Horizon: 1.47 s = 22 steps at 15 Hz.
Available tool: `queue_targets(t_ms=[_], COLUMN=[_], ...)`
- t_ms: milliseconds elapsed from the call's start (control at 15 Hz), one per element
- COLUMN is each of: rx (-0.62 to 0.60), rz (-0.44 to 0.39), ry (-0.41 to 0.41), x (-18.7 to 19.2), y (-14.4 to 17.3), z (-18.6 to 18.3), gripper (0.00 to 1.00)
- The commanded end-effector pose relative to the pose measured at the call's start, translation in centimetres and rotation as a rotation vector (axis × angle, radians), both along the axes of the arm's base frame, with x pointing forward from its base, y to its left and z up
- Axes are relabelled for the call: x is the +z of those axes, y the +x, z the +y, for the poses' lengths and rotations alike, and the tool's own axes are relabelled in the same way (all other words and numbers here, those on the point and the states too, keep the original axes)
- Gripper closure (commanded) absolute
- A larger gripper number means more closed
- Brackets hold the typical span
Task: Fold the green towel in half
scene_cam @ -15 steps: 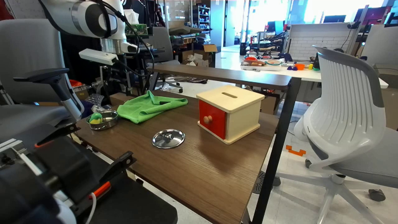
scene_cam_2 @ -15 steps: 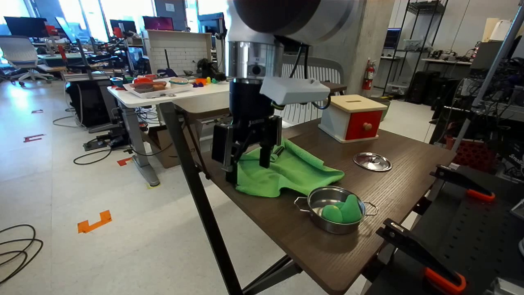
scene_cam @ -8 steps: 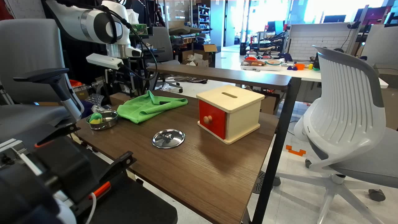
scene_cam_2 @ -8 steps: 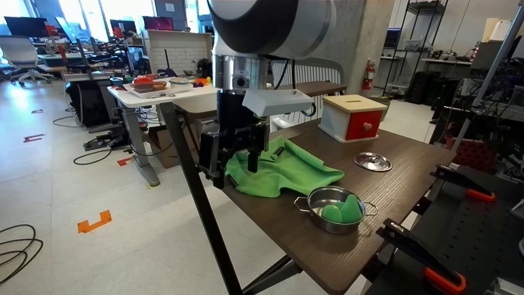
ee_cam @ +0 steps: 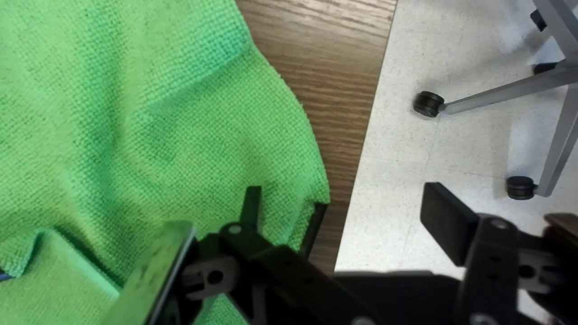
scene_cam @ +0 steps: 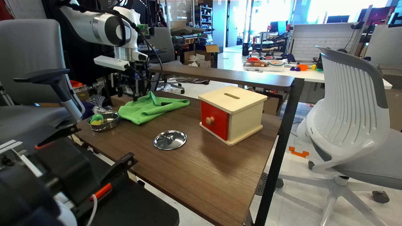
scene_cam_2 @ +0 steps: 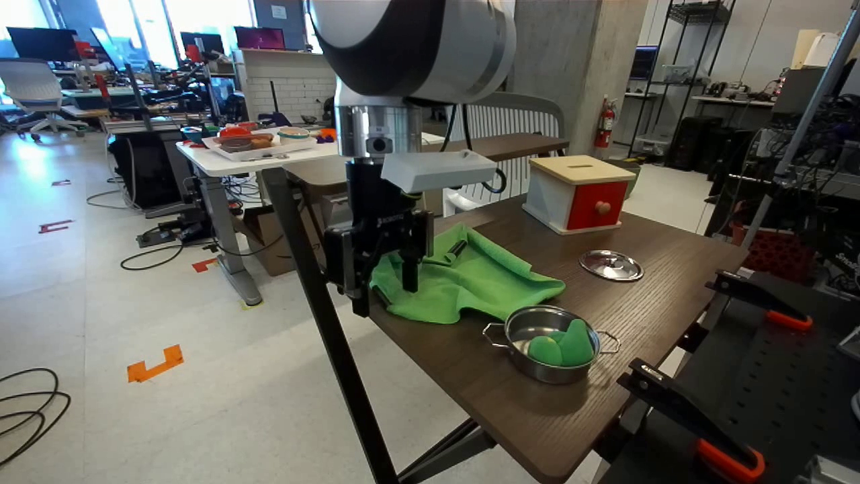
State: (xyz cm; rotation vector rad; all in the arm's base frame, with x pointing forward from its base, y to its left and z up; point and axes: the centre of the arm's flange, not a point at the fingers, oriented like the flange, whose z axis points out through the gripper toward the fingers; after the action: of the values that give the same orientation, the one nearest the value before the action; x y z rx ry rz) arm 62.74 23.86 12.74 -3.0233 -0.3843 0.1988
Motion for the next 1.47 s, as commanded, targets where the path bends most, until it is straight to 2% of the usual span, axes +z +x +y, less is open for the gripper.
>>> queue_targets(t_ms=[0, 467, 800, 1067, 1400], rx=[-0.001, 0.001, 0.002, 0.001, -0.053], rz=[0.025, 0.053, 0.032, 0.008, 0.028], ry=[-0.032, -0.063, -0.069, -0.059, -0.059], x=[-0.5, -0.9, 0.2, 2.1, 5.4], y=[2.0, 2.7, 2.4, 0.6, -1.8], z=[1.1, 1.6, 1.8, 1.6, -1.8], gripper=[0.44, 0.97, 0.99, 0.99, 0.99])
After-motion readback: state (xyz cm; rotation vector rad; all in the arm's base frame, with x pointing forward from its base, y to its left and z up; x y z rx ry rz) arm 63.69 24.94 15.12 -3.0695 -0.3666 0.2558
